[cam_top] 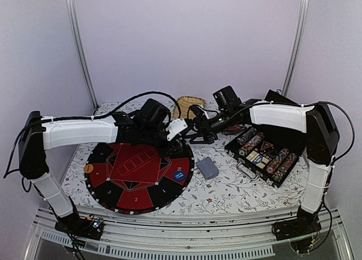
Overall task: Distribute texas hold em gaming equipment
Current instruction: Pass from the right arm to the left, then place the poker chips pile at the big blind area.
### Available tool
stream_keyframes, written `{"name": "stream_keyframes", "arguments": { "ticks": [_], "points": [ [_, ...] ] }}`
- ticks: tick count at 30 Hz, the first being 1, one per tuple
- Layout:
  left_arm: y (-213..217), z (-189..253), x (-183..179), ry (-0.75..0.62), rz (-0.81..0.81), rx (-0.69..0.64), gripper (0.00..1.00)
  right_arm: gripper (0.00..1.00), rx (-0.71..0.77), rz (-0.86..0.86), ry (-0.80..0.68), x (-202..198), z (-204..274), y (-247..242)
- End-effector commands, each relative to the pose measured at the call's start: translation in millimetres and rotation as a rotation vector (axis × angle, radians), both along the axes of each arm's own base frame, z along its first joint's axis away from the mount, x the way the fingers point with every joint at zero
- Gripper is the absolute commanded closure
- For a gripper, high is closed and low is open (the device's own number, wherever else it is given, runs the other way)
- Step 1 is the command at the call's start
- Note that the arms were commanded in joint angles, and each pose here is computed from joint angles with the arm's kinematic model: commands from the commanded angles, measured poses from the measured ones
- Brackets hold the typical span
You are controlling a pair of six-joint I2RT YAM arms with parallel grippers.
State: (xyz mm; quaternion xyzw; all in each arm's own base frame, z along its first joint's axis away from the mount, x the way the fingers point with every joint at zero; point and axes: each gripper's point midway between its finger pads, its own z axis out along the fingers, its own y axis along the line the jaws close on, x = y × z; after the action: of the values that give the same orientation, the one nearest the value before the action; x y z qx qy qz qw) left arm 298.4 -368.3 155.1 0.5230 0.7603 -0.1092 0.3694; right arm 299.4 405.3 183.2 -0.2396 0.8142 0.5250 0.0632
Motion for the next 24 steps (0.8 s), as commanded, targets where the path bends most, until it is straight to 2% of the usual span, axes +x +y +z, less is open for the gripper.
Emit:
{"name": "stream_keyframes", "arguments": {
  "ticks": [1, 6, 9, 16, 20, 24],
  "points": [
    [40.3, -33.2, 16.3, 0.139, 0.161, 0.058, 1.0, 0.22, -0.089, -0.129, -0.062, 32.7, -14.9, -26.3],
    [83.4, -48.3, 27.6, 0.23, 0.304, 0.083, 1.0, 0.12, -0.308, -0.363, -0.177, 71.6, -27.6, -82.5],
    [101.0, -50.6, 33.2, 0.261, 0.367, 0.076, 1.0, 0.0, -0.44, -0.447, -0.269, 83.8, -22.3, -108.7],
    [140.0, -67.5, 31.3, 0.375, 0.536, 0.078, 1.0, 0.01, -0.533, -0.504, -0.377, 88.8, -3.6, -133.6],
    [170.3, -78.9, 24.9, 0.431, 0.659, 0.081, 1.0, 0.01, -0.545, -0.495, -0.395, 85.3, -2.1, -137.5],
    [183.2, -80.0, 18.0, 0.454, 0.702, 0.093, 1.0, 0.01, -0.547, -0.486, -0.427, 84.1, 2.1, -139.9]
  ]
}}
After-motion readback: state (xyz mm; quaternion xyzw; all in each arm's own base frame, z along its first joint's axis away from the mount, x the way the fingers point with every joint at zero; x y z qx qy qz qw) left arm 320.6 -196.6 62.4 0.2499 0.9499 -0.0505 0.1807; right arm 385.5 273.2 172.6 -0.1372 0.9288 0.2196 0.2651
